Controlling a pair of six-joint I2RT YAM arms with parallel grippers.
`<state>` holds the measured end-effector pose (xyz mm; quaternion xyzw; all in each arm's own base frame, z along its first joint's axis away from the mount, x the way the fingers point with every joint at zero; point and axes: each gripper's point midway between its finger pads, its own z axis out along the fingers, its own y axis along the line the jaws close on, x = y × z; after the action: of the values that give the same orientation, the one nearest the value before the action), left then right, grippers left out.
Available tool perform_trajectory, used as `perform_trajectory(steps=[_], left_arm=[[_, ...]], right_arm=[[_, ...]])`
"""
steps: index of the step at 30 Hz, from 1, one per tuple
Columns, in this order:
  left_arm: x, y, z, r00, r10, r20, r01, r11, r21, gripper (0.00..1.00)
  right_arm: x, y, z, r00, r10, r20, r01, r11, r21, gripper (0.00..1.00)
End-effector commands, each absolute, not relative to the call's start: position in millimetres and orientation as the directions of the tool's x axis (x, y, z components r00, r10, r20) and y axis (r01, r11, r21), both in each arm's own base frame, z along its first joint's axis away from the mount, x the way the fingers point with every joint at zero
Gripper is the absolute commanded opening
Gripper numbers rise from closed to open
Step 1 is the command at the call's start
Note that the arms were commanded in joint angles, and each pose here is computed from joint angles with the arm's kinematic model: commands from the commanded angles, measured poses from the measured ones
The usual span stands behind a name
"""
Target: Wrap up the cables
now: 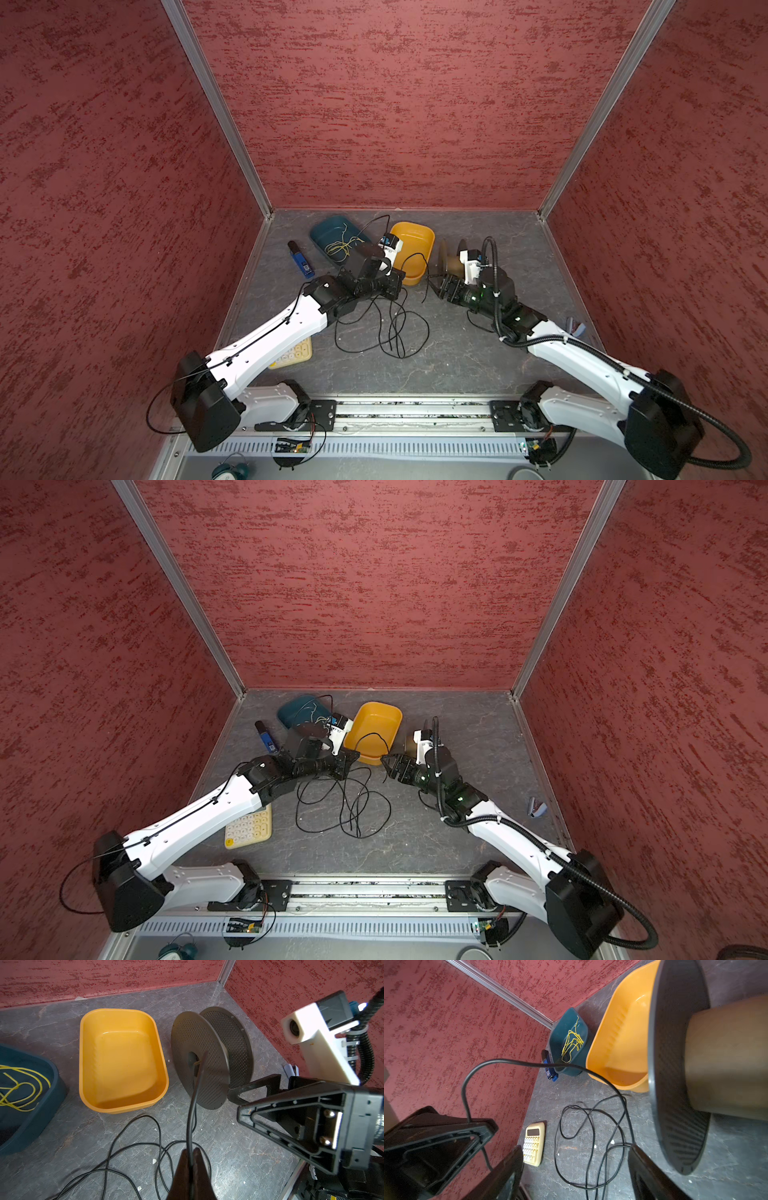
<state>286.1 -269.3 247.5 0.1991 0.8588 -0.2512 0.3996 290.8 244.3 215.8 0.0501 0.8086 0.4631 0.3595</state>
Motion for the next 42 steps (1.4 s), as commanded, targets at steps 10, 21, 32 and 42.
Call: perform_trajectory(steps=[10,21,32,42], left_arm=[[280,-279,247,-0.463,0.225,-0.857,0.563,0.822,-0.089,0.00],[243,-304,248,-0.307,0.323,-0.895,0.658,0.752,0.046,0.01],[221,-316,241,-0.230,0.363,-0.903,0.726,0.682,0.089,0.15],[213,-322,262,-0.228,0.321,-0.919,0.788,0.616,0.019,0.82]], right_arm=[[268,262,291,-0.785,0.513,-0.348,-0.313,0.155,0.937,0.83],[282,267,290,-0.777,0.548,-0.310,-0.294,0.120,0.948,0.72],[275,252,272,-0.751,0.570,-0.333,-0.270,0.196,0.943,0.07],[244,231,250,-0.779,0.460,-0.427,-0.257,0.386,0.886,0.00]])
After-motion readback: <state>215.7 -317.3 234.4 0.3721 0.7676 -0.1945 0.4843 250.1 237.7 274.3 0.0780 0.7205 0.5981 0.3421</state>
